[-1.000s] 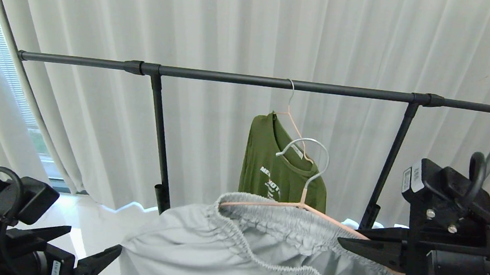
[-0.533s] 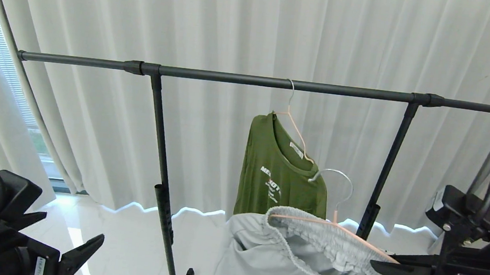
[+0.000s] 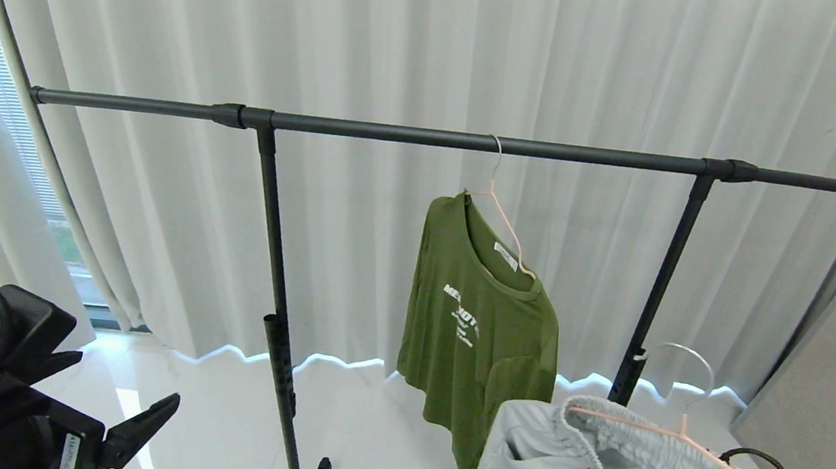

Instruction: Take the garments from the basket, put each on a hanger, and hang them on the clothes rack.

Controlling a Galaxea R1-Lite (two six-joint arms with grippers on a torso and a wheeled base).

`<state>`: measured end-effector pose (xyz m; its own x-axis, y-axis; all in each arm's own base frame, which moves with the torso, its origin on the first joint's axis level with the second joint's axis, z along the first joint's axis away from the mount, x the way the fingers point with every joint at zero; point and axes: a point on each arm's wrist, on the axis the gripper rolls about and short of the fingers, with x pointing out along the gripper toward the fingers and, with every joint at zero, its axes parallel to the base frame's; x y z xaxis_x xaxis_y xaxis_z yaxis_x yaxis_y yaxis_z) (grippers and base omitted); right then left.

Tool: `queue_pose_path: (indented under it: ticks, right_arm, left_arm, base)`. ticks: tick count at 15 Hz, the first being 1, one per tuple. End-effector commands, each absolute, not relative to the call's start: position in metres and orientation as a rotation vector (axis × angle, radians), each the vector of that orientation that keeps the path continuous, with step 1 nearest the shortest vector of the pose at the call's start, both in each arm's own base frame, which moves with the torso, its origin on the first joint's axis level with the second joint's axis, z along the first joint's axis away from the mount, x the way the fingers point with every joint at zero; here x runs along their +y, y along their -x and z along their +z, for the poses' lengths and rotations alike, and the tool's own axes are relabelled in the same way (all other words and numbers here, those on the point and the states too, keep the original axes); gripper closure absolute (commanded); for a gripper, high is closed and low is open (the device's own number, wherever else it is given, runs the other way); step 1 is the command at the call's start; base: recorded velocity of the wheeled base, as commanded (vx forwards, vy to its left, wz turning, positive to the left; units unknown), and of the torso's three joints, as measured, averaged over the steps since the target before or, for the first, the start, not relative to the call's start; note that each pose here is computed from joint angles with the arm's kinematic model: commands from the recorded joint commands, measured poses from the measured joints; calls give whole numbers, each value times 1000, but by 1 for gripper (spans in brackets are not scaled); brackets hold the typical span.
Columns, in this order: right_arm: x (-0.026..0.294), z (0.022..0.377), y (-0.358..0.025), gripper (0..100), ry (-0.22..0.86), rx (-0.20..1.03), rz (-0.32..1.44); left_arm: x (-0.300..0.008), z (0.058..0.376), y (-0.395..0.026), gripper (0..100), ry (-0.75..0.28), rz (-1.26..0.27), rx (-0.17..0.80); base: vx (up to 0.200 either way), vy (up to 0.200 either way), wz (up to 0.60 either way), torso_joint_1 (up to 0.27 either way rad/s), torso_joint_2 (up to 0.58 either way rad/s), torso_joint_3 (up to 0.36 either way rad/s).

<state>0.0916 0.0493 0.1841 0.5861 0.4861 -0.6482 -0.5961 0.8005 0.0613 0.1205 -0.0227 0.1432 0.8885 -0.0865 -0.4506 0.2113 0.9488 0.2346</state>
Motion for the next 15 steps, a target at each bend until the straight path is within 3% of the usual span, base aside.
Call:
queue_pose_path:
  ticks: [1,6,11,15]
  right_arm:
    - [33,187,-77,100,135,675,541]
    - [18,188,-77,100,81,679,375]
    - [16,192,-81,100,69,659,343]
    - [17,194,-90,100,66,641,334]
  left_arm:
    - [-23,140,-123,0,-287,-158,474]
    - [-24,139,-125,0,-287,-157,487]
    - [-24,139,-125,0,-287,-159,488]
    - [-24,139,-125,0,-287,-159,488]
  base:
    - [0,0,0,0,0,0]
    - [0,0,0,0,0,0]
    - [0,0,0,0,0,0]
    - [0,-200,0,-1,1,4]
